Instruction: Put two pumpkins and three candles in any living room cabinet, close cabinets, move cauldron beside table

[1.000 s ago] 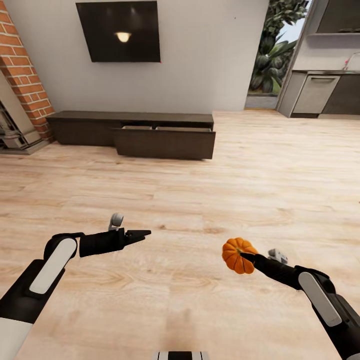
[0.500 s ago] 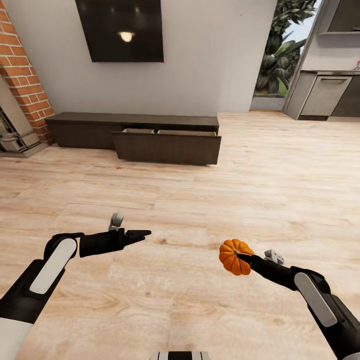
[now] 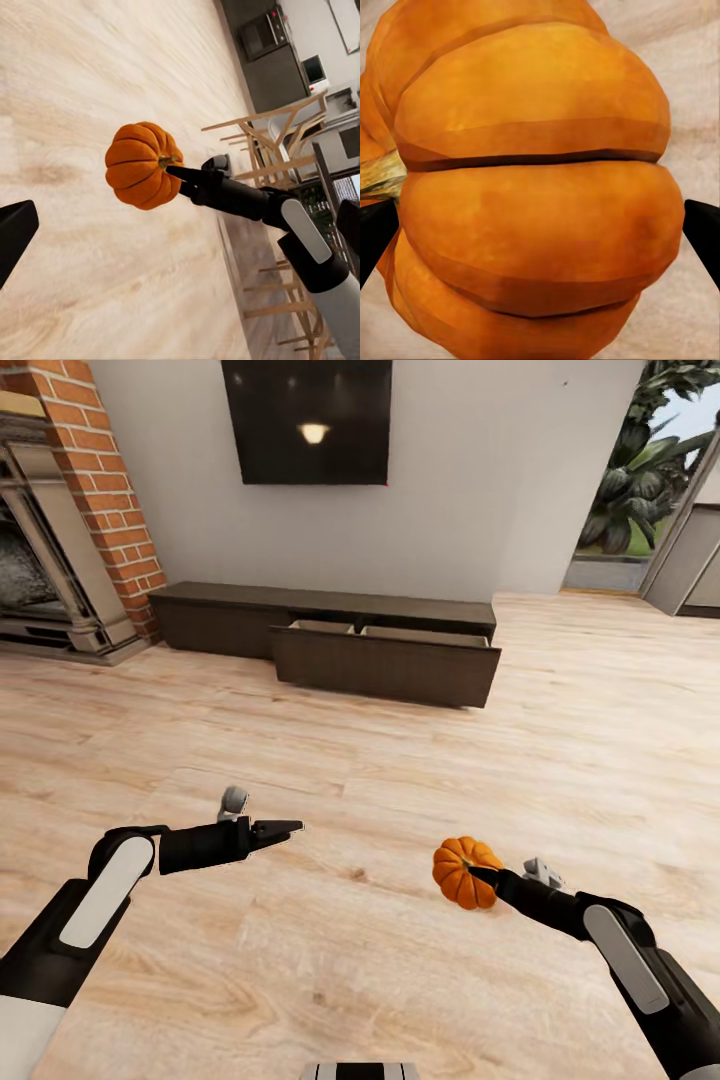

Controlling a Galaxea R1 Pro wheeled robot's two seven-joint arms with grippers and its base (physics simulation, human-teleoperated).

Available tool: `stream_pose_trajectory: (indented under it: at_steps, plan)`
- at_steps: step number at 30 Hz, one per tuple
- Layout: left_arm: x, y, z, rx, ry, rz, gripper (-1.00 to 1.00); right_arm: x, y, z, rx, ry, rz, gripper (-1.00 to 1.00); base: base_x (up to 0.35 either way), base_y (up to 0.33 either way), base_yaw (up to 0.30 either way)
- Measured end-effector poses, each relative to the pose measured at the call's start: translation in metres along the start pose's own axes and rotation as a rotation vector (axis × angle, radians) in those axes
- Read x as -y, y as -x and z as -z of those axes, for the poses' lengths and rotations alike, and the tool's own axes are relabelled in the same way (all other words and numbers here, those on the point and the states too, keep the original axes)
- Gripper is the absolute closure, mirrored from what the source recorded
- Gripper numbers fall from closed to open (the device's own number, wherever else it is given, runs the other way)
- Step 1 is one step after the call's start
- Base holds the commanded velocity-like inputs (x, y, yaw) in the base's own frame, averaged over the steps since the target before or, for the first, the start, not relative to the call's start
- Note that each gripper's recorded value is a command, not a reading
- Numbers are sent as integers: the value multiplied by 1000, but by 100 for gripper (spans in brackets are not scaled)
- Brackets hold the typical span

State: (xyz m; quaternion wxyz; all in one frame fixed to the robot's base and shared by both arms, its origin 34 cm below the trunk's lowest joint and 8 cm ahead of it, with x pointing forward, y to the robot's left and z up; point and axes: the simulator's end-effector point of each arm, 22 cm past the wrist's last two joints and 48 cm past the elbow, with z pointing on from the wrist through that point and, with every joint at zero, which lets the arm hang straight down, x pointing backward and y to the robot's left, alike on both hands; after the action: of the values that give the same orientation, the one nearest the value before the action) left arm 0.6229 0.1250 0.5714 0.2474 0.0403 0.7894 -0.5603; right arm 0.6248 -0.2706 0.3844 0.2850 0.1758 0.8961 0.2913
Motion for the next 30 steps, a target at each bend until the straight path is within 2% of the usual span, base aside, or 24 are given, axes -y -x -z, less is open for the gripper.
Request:
stream_pose_trajectory:
  at_steps: [9, 30]
  plan:
    - [0, 0, 0, 0, 1, -1, -100, 0, 0, 0, 1, 1, 1, 100, 338, 0, 110]
    - [1, 1, 0, 1, -2, -1, -100, 2, 3, 1, 6, 1, -4, 100, 338, 0, 281]
